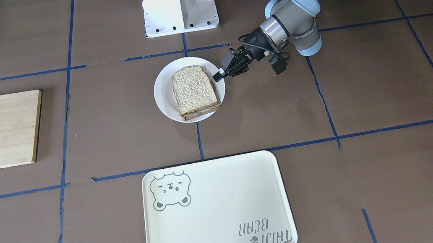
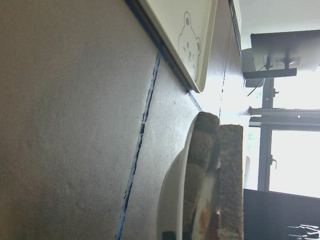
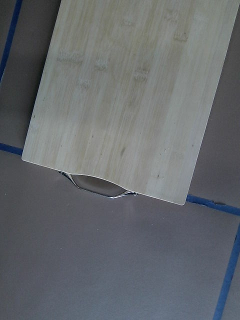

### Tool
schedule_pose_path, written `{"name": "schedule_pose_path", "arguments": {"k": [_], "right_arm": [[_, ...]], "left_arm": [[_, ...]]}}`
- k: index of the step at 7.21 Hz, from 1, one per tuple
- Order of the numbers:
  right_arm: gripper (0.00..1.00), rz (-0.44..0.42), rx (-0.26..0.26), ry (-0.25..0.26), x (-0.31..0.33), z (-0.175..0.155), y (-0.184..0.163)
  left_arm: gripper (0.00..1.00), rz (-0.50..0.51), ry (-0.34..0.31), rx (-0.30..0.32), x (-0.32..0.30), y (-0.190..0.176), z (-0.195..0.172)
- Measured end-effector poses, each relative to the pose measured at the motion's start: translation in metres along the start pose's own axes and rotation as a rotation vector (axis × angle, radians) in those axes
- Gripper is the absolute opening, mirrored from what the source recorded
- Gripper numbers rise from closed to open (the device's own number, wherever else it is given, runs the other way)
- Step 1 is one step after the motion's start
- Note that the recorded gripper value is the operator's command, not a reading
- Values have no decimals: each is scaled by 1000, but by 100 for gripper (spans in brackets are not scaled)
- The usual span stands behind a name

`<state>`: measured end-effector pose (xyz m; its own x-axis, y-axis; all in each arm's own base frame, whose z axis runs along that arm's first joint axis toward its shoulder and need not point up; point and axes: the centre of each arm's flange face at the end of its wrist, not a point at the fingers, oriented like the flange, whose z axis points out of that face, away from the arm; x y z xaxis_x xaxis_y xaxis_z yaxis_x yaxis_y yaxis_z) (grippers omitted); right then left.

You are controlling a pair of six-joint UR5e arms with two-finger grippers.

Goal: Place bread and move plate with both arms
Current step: 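Slide the plate with the left gripper onto the bear tray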

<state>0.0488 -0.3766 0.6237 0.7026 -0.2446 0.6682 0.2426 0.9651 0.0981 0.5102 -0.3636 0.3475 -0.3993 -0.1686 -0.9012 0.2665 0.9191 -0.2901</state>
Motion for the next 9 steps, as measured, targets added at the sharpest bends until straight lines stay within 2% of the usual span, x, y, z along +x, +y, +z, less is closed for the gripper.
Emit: {"name": "schedule_pose_path", "arguments": {"k": [2,5,7,9], "right_arm": [[100,1,-1,0,0,0,0],[100,-1,-1,1,1,0,-1],[100,-2,0,2,0,0,-1],[100,-1,0,2,0,0,-2]], "left_arm": [[0,-69,25,90,20,-54,3],[0,-109,3,223,36,-145,44],[0,-123,-31,282,39,-185,71],[0,-127,-60,313,45,-204,104]]}}
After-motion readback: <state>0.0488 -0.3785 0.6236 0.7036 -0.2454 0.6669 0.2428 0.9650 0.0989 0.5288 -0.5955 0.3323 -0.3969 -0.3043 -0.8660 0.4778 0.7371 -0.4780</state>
